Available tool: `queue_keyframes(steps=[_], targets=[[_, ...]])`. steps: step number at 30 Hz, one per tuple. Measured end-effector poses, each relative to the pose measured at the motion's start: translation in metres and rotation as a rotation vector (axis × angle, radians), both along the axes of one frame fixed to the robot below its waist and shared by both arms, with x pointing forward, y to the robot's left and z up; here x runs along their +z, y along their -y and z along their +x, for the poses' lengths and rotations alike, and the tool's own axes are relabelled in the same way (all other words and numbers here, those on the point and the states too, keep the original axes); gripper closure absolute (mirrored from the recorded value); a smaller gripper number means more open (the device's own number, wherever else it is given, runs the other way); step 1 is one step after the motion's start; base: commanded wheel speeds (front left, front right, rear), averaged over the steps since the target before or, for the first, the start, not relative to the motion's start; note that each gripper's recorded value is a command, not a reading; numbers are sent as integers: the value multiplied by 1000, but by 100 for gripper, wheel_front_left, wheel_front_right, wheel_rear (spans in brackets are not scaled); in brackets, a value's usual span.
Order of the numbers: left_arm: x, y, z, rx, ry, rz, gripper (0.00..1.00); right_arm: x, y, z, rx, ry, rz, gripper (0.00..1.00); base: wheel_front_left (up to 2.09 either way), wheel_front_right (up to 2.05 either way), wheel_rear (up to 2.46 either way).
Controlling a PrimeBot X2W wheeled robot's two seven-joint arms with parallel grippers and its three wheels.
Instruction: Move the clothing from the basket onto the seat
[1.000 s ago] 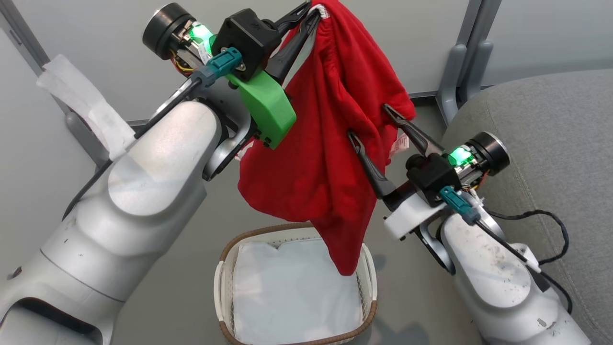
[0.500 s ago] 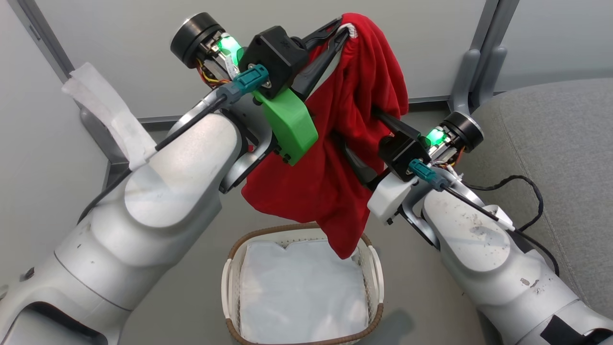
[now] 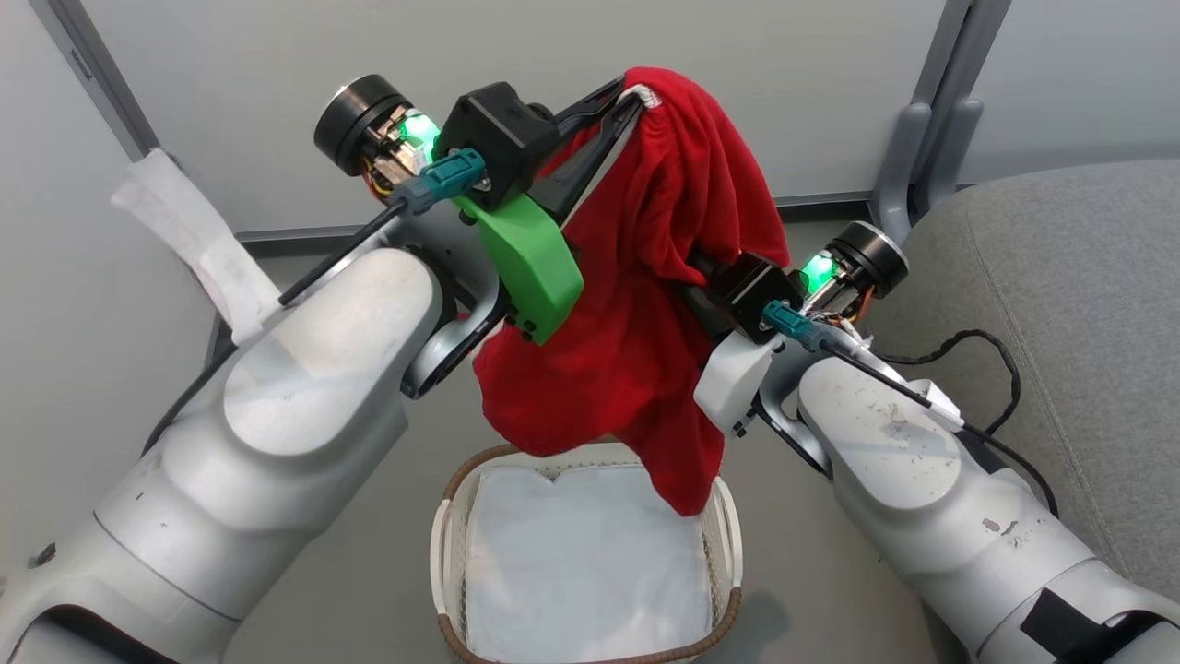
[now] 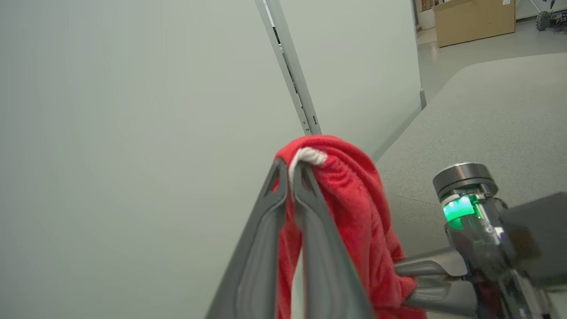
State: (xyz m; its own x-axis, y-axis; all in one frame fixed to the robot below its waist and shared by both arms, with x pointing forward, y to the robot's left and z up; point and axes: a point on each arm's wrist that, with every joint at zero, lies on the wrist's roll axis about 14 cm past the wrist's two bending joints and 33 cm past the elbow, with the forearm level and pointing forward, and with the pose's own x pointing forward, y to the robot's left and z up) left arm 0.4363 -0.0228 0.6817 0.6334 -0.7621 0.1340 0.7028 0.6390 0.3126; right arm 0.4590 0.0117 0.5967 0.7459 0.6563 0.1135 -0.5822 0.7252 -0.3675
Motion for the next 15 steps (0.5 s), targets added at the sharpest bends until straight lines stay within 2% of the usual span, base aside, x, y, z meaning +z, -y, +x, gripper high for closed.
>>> queue_keyframes(steps=[6, 7, 8, 9, 10, 11, 15], targets=[[-9, -12, 10, 36, -56, -37, 100, 10, 9, 2, -16, 16, 31, 100, 0, 0, 0], [-10, -15, 12, 44, -65, -45, 86, 11, 11, 2, -20, 21, 33, 100, 0, 0, 0], [-11, -18, 15, 52, -75, -54, 63, 14, 14, 3, -25, 28, 38, 100, 0, 0, 0], [-13, -21, 17, 58, -84, -65, 33, 17, 17, 4, -32, 35, 45, 100, 0, 0, 0], [-14, -22, 19, 62, -94, -70, 15, 19, 21, 5, -38, 41, 48, 100, 0, 0, 0], [-18, -24, 21, 66, -106, -74, 2, 22, 25, 6, -48, 47, 55, 100, 0, 0, 0], [-29, -25, 25, 65, -152, -106, 0, 34, 45, 12, -91, 79, 74, 100, 0, 0, 0]])
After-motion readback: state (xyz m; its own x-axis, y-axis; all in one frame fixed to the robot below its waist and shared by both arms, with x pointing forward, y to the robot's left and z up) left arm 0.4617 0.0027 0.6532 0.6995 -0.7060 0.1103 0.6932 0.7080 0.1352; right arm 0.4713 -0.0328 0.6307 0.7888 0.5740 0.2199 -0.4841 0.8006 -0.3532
